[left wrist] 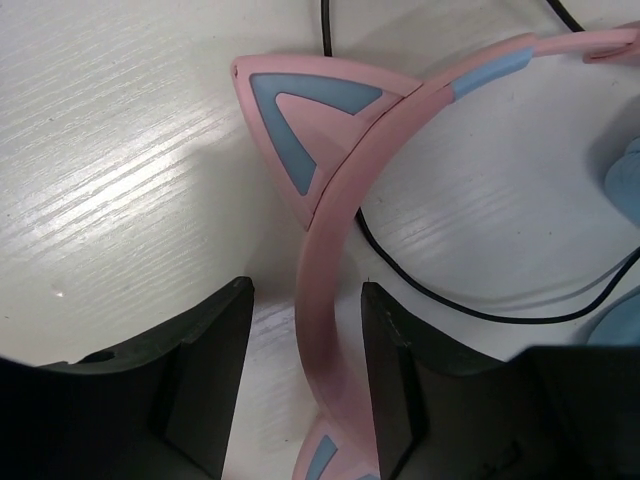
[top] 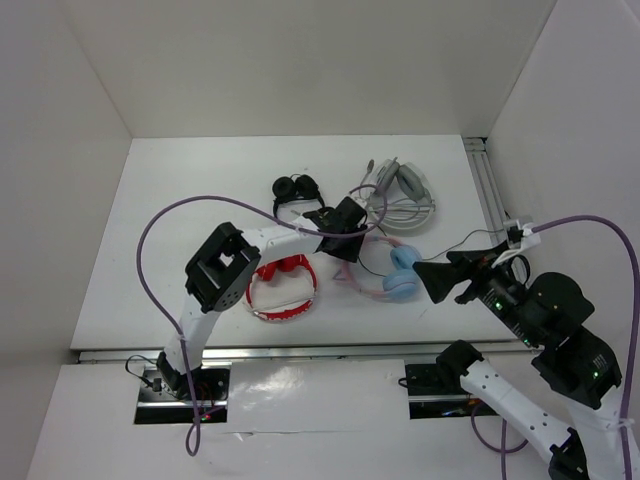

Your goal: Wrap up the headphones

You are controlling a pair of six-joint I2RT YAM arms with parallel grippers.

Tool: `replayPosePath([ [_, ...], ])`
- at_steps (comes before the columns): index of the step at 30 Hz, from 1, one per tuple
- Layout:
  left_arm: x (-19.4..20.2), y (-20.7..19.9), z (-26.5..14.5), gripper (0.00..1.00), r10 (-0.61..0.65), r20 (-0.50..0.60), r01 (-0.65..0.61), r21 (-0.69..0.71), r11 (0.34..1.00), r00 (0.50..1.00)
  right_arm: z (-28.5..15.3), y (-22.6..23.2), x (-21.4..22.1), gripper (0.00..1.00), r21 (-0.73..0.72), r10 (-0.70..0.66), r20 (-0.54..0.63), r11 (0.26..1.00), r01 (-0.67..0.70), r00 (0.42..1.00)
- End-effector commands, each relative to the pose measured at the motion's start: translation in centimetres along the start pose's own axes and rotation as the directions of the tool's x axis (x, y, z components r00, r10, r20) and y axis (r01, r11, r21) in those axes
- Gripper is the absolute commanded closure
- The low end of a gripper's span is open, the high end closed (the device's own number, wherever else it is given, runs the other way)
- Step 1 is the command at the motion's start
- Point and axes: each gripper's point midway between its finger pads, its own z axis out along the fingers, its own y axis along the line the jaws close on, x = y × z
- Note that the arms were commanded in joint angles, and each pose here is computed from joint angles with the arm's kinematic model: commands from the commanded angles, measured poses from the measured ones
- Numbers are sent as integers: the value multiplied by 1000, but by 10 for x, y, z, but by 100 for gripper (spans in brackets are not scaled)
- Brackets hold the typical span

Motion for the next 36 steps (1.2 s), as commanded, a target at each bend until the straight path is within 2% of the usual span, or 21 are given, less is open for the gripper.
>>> replayPosePath([
  [1, 31, 5, 5, 40, 4, -69, -9, -60, 998, 998, -11, 12, -22, 0, -55, -13, 85, 998, 18, 996],
  [2, 42, 5, 6, 40, 14, -92, -23, -93, 995, 996, -11, 12, -22, 0, -55, -13, 85, 998, 18, 996],
  [7, 51, 11, 11, 42, 7, -118, -25, -149, 988, 993, -14, 13, -26, 0, -56, -13, 88, 998, 18, 996],
  [11, 61, 16, 14, 59, -14, -139, -11, -174, 985, 990, -14, 13, -27, 0, -53, -25, 82, 998, 29, 996],
  [12, 60, 17, 14, 67, -22, -133, -3, -183, 983, 991, -14, 13, -27, 0, -53, -25, 82, 998, 29, 996],
  [15, 70, 22, 20, 75, -20, -162, -12, -198, 980, 987, -14, 16, -29, 0, -65, -24, 88, 997, 29, 996],
  [16, 70, 22, 20, 83, -20, -162, -12, -198, 980, 987, -16, 16, -30, 0, -69, -23, 96, 997, 29, 995],
  [19, 70, 18, 17, 96, 2, -183, -39, -200, 979, 983, -13, 16, -22, 0, -77, -40, 74, 996, 46, 996],
  [20, 69, 20, 13, 100, 4, -182, -43, -212, 976, 983, -13, 16, -22, 0, -77, -40, 73, 996, 46, 996],
  [22, 69, 19, 2, 100, 3, -175, -43, -224, 974, 985, -11, 15, -19, 0, -74, -41, 65, 996, 46, 997],
  [25, 60, 13, -31, 100, 7, -137, -38, -220, 975, 991, -2, 12, -18, 0, -60, -62, 58, 996, 65, 996],
  [27, 43, 13, -62, 100, 7, -72, -24, -237, 971, 997, 3, 17, -12, 0, -95, -73, 42, 993, 76, 996],
  [28, 43, 12, -76, 100, 11, -70, -28, -254, 967, 997, -1, 23, -17, 0, -128, -69, 80, 989, 79, 994],
  [32, -17, 4, -147, 100, 3, 120, 31, -285, 958, 993, -1, 30, -22, 0, -173, -63, 131, 981, 85, 989],
  [34, -31, 18, -183, 100, -16, 165, 75, -359, 930, 986, 1, 30, -20, 0, -182, -74, 131, 979, 97, 989],
  [36, -64, 23, -231, 100, -36, 280, 143, -372, 917, 959, 11, 29, -16, 0, -172, -88, 109, 979, 106, 990],
])
